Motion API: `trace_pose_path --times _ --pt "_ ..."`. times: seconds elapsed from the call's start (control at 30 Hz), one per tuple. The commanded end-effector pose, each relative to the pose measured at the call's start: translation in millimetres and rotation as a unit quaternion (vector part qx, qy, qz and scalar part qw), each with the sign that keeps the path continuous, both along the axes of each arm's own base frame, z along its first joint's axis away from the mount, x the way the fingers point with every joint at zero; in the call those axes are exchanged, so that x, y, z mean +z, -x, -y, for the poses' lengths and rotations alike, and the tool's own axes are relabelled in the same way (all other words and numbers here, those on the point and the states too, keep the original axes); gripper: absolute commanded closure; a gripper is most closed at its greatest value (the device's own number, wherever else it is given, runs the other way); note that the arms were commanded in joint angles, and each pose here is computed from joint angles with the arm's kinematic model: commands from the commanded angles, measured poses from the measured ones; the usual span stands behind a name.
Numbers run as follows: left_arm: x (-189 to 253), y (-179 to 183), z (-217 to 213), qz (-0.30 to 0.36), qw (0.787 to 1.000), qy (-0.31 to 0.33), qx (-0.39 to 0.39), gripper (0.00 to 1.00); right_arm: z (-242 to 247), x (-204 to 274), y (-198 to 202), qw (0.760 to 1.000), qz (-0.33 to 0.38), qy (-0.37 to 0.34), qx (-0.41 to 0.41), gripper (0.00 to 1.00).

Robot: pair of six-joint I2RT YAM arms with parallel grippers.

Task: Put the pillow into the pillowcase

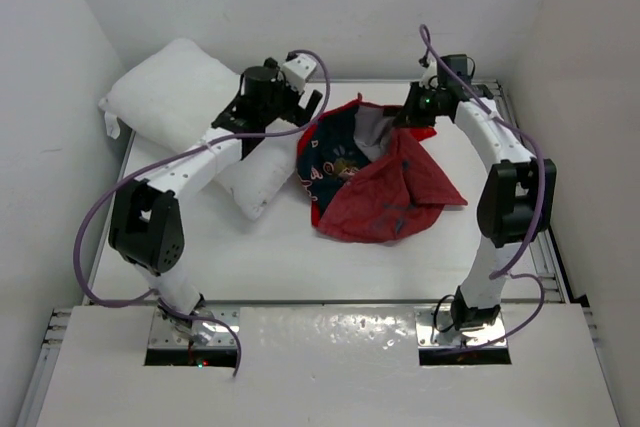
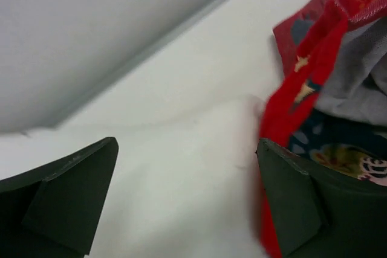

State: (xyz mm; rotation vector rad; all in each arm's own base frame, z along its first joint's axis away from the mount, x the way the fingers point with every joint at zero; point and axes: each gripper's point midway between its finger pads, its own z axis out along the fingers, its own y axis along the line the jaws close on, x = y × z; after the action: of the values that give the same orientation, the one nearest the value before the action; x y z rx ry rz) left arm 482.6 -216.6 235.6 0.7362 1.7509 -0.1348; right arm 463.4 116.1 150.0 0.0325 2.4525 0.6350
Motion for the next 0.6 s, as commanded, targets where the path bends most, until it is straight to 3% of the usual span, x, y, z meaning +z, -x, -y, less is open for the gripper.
trace_pose_path --times 0.0,0.1,0.27,0.3,0.37,0.4,0.43,0.47,0.5,0.57 --pt "77 -4 -4 0.106 0.991 -0.066 -0.038 0.00 14 42 -33 0.996 0.050 -0.047 -0.051 1.00" --pt "66 10 -13 0.106 0.975 -0.160 -0.111 0.00 23 44 -44 0.995 0.056 -0.041 -0.066 1.00" --pt "20 53 -52 0.045 0.948 -0.235 -0.210 0.00 29 45 -56 0.994 0.061 -0.035 -0.080 1.00" --pt "11 61 -59 0.064 0.917 -0.296 -0.261 0.00 29 43 -57 0.994 0.060 -0.036 -0.082 1.00" --pt "-29 100 -82 0.025 0.873 -0.364 -0.323 0.00 31 46 -61 0.993 0.063 -0.034 -0.094 1.00" --pt "-40 109 -89 0.042 0.838 -0.411 -0.356 0.00 33 50 -63 0.992 0.070 -0.034 -0.098 1.00" --pt "-35 118 -98 0.063 0.827 -0.432 -0.355 0.00 35 51 -64 0.991 0.072 -0.033 -0.107 1.00" --pt "-66 134 -108 0.041 0.813 -0.449 -0.369 0.00 38 52 -65 0.990 0.076 -0.032 -0.112 1.00" --pt "-60 136 -112 0.077 0.794 -0.476 -0.370 0.00 38 56 -66 0.989 0.084 -0.032 -0.114 1.00" --pt "-93 150 -122 0.068 0.767 -0.507 -0.387 0.00 39 59 -66 0.988 0.089 -0.035 -0.118 1.00"
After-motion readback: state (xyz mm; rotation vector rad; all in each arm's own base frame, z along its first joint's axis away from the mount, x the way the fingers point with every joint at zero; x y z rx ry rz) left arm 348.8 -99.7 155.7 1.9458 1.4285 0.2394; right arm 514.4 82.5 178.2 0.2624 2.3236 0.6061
